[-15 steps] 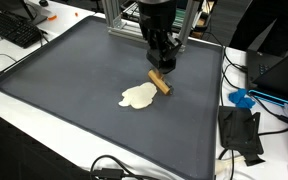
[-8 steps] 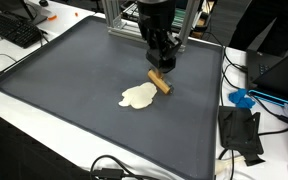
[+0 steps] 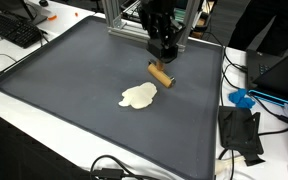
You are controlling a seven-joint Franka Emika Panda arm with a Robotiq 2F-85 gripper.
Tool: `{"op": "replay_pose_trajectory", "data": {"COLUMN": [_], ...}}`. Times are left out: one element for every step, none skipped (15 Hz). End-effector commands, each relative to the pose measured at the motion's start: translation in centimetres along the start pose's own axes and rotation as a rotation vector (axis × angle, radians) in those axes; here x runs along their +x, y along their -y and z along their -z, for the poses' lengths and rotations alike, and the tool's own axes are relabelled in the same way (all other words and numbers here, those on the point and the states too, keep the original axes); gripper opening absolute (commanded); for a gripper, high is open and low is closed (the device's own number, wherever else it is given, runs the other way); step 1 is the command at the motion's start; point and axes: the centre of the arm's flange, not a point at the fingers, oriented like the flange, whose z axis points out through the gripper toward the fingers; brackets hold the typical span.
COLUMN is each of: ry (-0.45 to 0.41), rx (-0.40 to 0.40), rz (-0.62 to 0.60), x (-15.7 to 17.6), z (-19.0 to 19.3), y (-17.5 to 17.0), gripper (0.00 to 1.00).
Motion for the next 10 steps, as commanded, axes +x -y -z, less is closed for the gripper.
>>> {"op": "replay_pose_trajectory", "data": {"ry": [-0.002, -0.008, -0.014, -0.021, -0.026, -0.033, -0.043, -0.050, -0.063, -0.068], "rx": [0.024, 0.027, 0.031, 0.033, 0.036, 0.037, 0.042, 0.047, 0.044, 0.046], "rz": [0.035, 0.049, 0.061, 0.078, 0.093, 0.104, 0.118, 0.131, 0.146, 0.162], "x": [-2.8, -3.5, -4.1, -4.8, -5.7, -6.6, -7.5, -8.4, -9.2, -10.0], "z": [2.5, 3.1, 3.7, 4.4, 5.0, 5.6, 6.2, 6.7, 7.3, 7.8], "y": [-2.4, -2.8, -3.0, -3.3, -3.6, -3.9, -4.2, -4.5, -5.1, -5.6], "gripper": [0.22, 0.22, 0.22, 0.22, 0.22, 0.22, 0.22, 0.22, 0.22, 0.22]}}
